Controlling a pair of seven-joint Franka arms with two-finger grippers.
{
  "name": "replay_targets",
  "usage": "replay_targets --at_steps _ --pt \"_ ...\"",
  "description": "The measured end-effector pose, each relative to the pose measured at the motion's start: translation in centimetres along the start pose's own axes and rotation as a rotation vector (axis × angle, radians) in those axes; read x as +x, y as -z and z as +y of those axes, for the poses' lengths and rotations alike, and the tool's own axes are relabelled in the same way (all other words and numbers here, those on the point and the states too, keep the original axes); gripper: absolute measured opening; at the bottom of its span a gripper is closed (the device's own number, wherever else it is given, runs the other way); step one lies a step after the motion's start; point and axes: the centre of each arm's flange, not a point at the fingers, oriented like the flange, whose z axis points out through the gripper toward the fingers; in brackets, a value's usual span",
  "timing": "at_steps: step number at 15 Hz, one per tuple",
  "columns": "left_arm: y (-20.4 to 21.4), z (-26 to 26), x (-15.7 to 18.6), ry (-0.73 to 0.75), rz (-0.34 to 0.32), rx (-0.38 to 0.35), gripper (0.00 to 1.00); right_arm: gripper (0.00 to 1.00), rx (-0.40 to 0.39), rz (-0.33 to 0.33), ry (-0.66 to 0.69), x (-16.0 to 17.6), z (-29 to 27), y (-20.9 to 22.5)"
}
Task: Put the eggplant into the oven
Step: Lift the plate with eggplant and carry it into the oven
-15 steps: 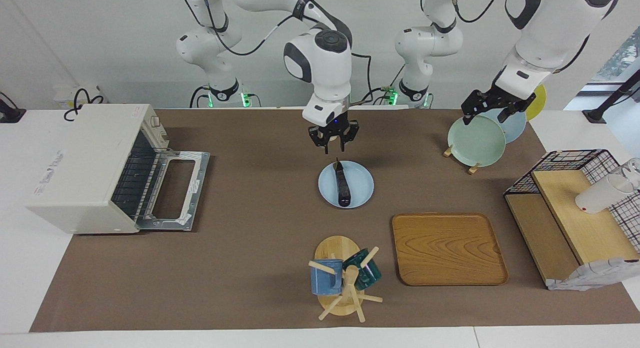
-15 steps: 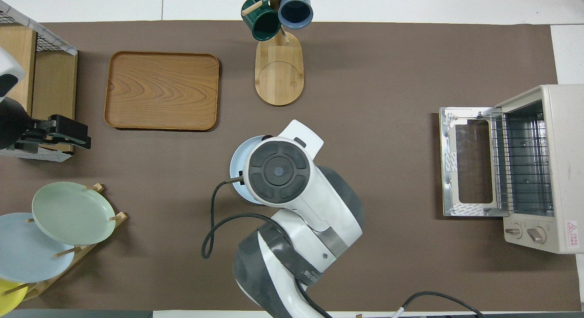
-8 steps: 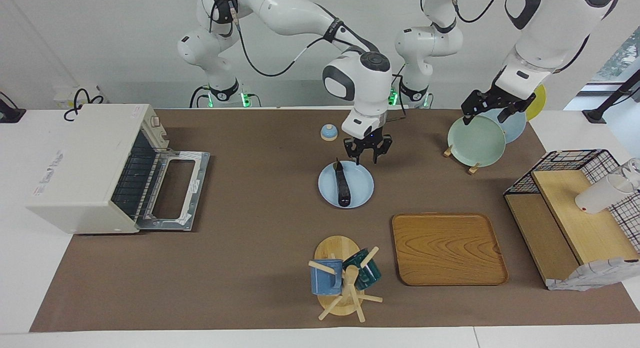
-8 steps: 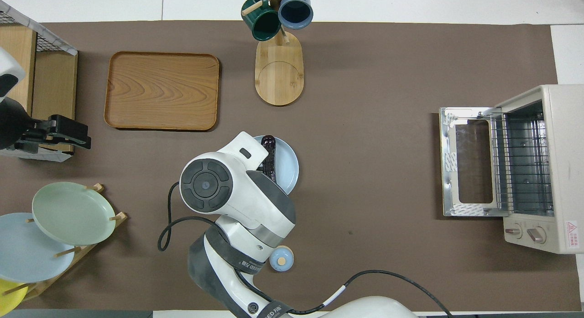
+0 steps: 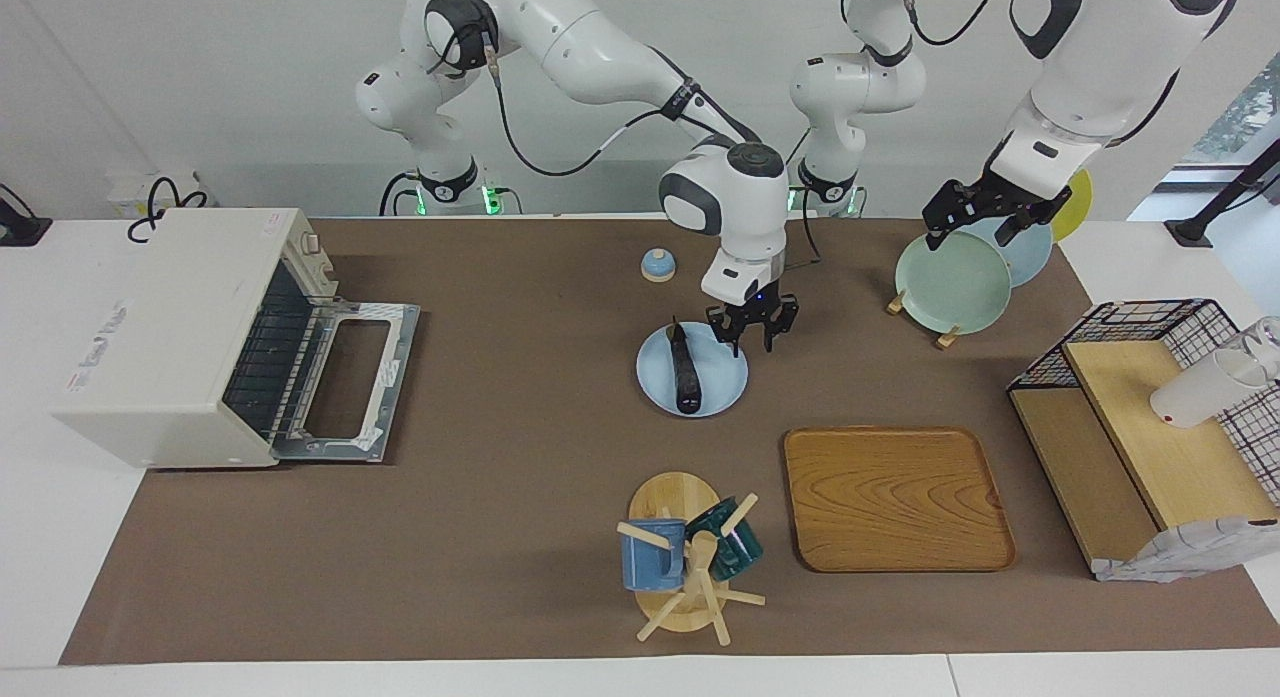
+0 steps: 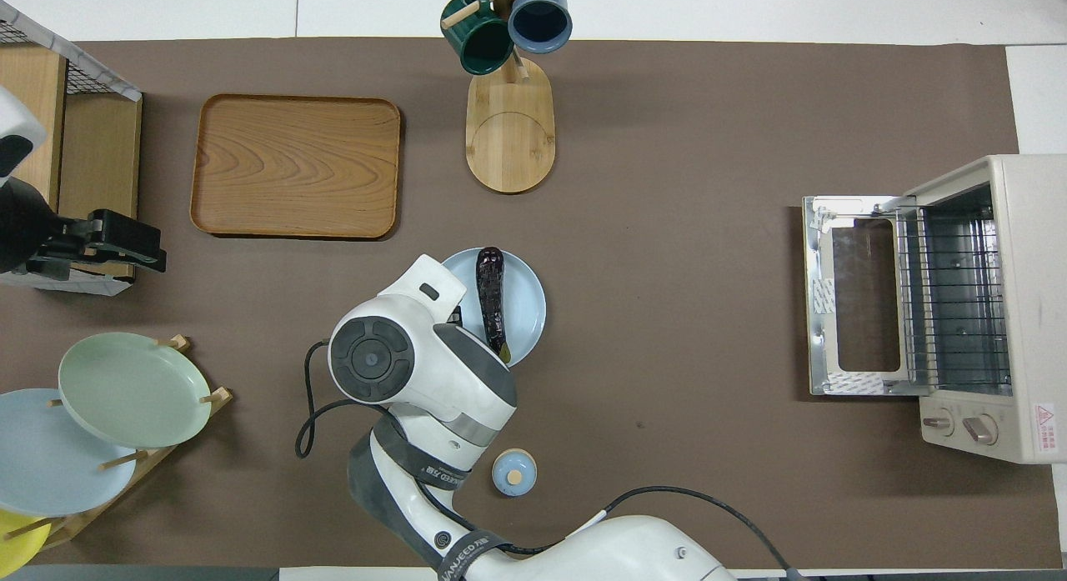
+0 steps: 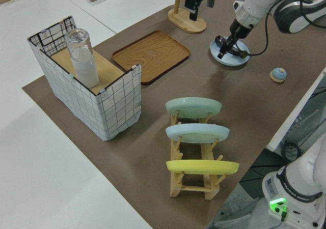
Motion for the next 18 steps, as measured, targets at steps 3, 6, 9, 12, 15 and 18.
replay_targets --at_steps 3,6,9,12,15,18 --pt "0.0 0.0 0.0 0.000 0.000 0.000 1.00 0.42 -0.029 -0.006 0.023 -1.0 -0.4 -1.7" --pt "0.0 0.0 0.0 0.000 0.000 0.000 1.00 0.36 -0.056 -0.002 0.057 -2.0 -0.8 -2.6" --pt "0.0 0.0 0.0 0.000 0.000 0.000 1.00 0.08 -0.075 0.011 0.072 -1.8 -0.3 -2.6" --pt "0.0 0.0 0.0 0.000 0.000 0.000 1.00 0.05 -0.139 0.040 0.136 -2.2 -0.3 -2.6" --pt "0.0 0.0 0.0 0.000 0.000 0.000 1.00 0.04 -0.218 0.038 0.154 -1.6 0.8 -2.0" --pt "0.0 0.0 0.0 0.000 0.000 0.000 1.00 0.03 -0.331 0.018 0.145 0.1 3.8 0.0"
